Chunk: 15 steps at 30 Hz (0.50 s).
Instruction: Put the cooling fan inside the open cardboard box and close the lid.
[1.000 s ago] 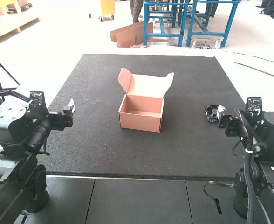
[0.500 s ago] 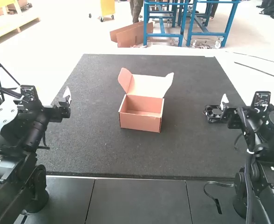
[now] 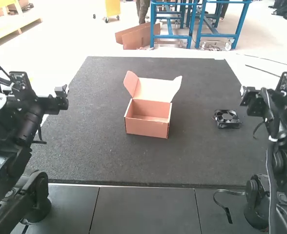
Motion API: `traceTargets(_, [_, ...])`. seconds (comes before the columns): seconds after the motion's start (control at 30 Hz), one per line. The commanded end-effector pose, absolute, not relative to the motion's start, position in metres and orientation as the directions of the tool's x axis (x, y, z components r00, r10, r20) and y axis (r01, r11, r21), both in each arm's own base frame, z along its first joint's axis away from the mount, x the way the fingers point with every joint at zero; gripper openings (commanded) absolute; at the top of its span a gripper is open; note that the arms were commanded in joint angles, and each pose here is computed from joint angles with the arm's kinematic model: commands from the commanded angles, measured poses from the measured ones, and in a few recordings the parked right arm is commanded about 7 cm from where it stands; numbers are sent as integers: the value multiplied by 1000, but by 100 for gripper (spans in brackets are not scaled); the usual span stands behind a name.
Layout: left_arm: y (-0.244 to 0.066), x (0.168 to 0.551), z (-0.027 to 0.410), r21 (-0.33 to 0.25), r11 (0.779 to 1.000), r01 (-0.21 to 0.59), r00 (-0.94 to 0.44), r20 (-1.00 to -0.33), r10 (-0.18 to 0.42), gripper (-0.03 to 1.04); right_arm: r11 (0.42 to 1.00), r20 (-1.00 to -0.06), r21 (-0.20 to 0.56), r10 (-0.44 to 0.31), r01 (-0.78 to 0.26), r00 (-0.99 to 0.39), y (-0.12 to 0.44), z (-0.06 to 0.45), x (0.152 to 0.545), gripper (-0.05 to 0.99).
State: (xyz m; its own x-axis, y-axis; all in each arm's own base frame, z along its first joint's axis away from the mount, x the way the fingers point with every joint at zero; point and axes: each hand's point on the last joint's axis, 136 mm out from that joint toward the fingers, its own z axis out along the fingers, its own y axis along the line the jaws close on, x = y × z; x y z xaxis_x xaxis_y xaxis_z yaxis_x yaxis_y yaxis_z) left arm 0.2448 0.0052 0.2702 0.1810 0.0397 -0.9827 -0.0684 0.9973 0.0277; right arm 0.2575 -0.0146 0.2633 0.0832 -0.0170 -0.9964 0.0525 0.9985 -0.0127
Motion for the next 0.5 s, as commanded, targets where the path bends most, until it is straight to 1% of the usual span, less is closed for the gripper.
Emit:
traceTargets(0.0, [8, 249, 301, 13, 996, -84, 193, -981, 29, 97, 996, -999, 39, 36, 81, 36, -20, 291, 273, 91])
traceTargets(0.1, [9, 263, 314, 22, 995, -96, 127, -991, 34, 97, 994, -996, 57, 63, 93, -63, -22, 302, 292, 91])
traceTargets(0.23, [11, 286, 323, 46, 993, -107, -17, -999, 44, 97, 991, -986, 69, 84, 112, -141, -25, 325, 305, 91])
traceTargets(0.27, [10, 292, 322, 54, 993, -104, -66, -997, 47, 97, 990, -982, 78, 96, 114, -164, -25, 329, 307, 91])
traceTargets(0.37, [10, 306, 322, 74, 992, -98, -186, -981, 55, 97, 993, -974, 86, 99, 75, -204, -17, 347, 309, 91])
traceTargets(0.47, [9, 314, 322, 86, 992, -91, -277, -959, 58, 97, 991, -960, 83, 108, 106, -257, -22, 354, 314, 90])
